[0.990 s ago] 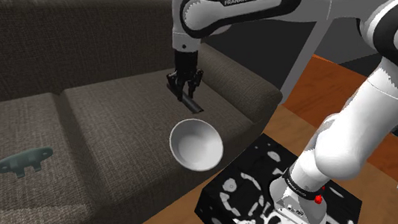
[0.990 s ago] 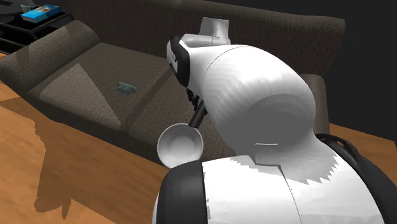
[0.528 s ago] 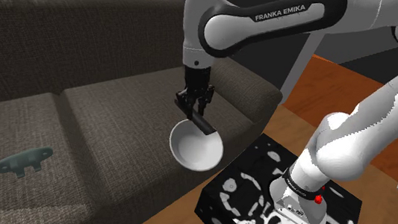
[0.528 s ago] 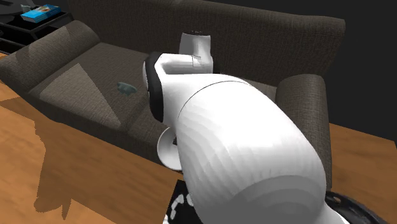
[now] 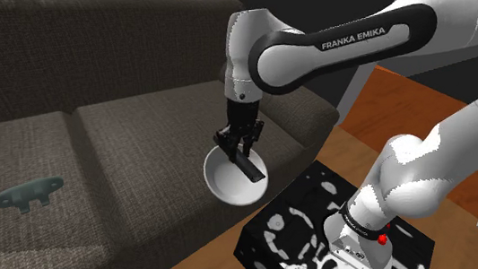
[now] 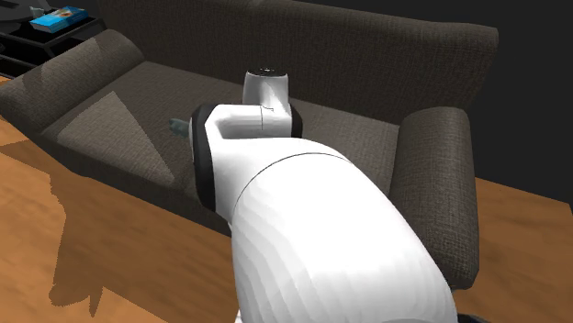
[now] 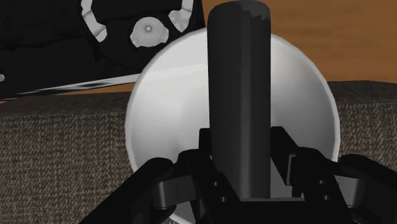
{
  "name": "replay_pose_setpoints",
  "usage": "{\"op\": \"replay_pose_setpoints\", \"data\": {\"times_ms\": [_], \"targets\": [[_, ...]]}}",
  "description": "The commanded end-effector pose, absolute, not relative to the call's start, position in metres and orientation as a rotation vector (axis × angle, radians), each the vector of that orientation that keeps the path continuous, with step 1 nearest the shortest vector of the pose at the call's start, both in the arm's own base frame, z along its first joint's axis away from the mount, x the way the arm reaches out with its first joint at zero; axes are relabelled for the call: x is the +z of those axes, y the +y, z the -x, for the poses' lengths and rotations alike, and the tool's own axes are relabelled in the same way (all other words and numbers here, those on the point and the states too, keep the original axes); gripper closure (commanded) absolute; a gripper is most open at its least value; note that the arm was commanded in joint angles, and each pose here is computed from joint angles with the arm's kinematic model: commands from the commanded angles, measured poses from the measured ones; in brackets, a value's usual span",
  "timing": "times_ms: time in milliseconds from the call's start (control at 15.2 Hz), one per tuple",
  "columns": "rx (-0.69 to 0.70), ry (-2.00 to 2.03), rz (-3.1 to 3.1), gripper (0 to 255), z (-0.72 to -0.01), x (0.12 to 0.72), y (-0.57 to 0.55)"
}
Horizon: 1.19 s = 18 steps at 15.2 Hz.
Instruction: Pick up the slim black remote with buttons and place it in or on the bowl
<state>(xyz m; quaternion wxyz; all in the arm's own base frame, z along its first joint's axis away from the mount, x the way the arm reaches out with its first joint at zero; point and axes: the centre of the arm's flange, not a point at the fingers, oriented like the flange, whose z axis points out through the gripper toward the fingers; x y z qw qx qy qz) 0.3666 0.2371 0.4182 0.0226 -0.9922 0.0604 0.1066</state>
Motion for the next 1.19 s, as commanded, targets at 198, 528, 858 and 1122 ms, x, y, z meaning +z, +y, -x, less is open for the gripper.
{"op": "replay_pose_setpoints", "data": {"times_ms": [198,528,858,1122], "targets": [[0.329,0.187,3.073,255,-0.366,0.392,0.238],[0.329,0.187,3.073,255,-0.366,0.383,0.238],[0.329,0.187,3.073,0,-0.366,0.383,0.238],[0.329,0.187,3.073,0,-0.366,0.383,0.238]]}}
